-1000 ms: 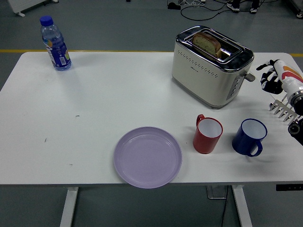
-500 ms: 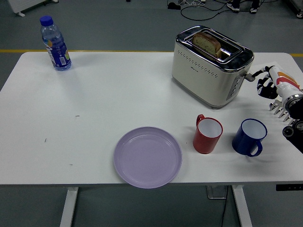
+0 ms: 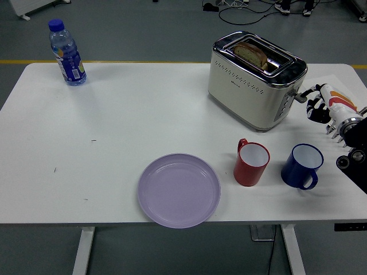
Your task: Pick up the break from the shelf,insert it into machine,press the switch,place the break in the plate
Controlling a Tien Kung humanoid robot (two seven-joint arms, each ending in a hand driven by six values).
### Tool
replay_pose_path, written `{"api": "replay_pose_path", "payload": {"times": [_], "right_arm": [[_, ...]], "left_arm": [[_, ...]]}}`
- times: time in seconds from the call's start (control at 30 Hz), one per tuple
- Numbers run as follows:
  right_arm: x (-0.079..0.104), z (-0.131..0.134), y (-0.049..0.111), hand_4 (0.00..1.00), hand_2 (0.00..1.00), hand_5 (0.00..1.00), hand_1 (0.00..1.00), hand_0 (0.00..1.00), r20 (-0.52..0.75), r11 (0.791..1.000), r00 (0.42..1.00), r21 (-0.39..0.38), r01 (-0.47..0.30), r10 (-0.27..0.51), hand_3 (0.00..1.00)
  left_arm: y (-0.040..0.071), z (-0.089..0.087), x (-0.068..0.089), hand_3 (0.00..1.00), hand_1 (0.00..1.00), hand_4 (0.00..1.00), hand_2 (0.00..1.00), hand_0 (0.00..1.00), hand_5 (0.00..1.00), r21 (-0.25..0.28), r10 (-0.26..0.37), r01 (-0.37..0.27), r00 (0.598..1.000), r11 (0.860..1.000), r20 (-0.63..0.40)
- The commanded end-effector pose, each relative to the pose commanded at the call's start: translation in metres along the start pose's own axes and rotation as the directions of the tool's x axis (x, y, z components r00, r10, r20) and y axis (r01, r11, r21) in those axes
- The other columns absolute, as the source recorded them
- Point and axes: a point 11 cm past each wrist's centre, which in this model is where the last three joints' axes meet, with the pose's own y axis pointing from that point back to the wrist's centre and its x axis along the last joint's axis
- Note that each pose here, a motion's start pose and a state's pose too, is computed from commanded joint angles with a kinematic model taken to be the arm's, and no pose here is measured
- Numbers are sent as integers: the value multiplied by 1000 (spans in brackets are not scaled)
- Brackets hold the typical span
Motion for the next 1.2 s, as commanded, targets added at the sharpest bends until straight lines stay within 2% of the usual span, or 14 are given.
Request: {"api": "replay_pose_path", "payload": {"times": [0.4,0.7,1.1,1.2], "right_arm": [[-20,10,-2,330,356,2,253,233,34,998,999,-53,34,-32,613],[-27,13,-1,328,355,2,252,233,53,997,998,-70,45,-41,611],[-1,6,-2,323,359,2,257,238,116,998,993,-51,-26,32,622],[13,7,-2,323,359,2,257,238,163,993,982,-73,-88,99,622]], "left_arm": [[0,-2,-1,510,448,257,459,624,816,5,-2,2,1000,1000,5],[0,-5,-2,511,448,257,459,624,816,11,-3,3,1000,1000,10],[-1,-6,-2,511,448,257,459,624,817,12,-4,4,1000,1000,12],[0,-5,-1,511,448,257,459,624,817,10,-3,3,1000,1000,8]]}}
